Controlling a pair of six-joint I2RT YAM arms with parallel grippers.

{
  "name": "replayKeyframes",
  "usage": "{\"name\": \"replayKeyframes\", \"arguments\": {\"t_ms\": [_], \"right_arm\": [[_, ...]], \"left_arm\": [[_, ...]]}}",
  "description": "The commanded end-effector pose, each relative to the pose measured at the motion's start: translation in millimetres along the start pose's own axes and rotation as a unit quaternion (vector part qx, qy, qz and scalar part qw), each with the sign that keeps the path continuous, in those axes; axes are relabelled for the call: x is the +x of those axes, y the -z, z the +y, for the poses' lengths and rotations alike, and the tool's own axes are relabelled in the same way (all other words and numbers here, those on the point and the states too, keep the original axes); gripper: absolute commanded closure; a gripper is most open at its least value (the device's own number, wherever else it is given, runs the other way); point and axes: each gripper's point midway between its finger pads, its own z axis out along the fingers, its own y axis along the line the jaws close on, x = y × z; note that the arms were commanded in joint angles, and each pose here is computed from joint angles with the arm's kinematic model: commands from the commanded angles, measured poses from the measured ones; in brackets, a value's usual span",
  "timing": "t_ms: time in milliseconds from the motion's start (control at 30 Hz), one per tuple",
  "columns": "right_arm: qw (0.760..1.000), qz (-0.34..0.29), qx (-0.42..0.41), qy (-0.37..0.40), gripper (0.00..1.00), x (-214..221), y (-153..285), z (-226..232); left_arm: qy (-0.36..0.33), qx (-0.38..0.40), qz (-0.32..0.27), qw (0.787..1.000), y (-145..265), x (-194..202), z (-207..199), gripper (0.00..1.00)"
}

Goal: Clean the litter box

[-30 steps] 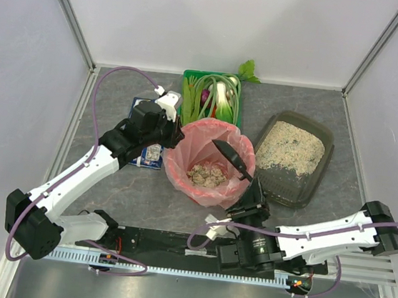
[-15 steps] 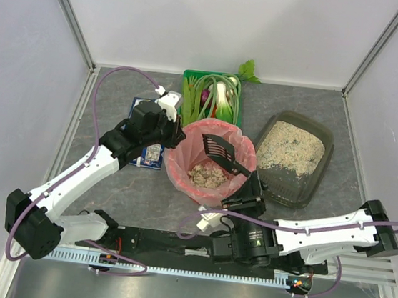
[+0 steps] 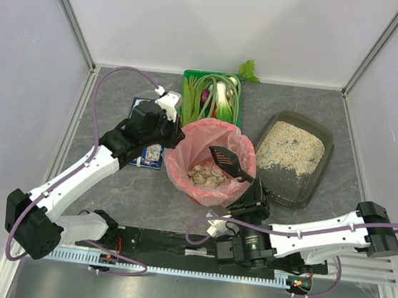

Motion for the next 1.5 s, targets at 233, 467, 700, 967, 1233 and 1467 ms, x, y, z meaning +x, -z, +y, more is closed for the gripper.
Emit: {"name": "replayKeyframes", "arguments": {"t_ms": [233,467,700,967,1233,1467], "right_arm": [[0.993,0.018,0.053,-0.107,1.00,35.1,7.7,-73.6],[0.999,-0.004,-0.034,0.004,1.00,21.7,0.3,8.6],[0.995,-0.028,-0.049,-0.086,1.00,34.0,4.5,-9.8],[0.984,0.008,0.017,-0.178,1.00,58.6,5.2,-69.6],[0.998,0.000,-0.027,-0.051,1.00,42.9,-0.6,4.6],[0.994,0.008,0.014,-0.110,1.00,57.6,2.5,-27.7]], "left_arm": [[-0.008,-0.003,-0.024,1.000,3.4,-12.6,0.7,0.98],[-0.010,-0.017,-0.027,0.999,5.4,-13.3,5.6,0.98],[-0.009,-0.044,-0.016,0.999,1.3,-10.4,16.3,0.98],[-0.026,-0.054,-0.045,0.997,10.3,-22.7,21.6,0.98],[-0.042,-0.105,-0.059,0.992,23.2,-32.6,49.7,0.98],[-0.035,-0.101,-0.054,0.993,21.8,-32.0,56.5,0.98]]}}
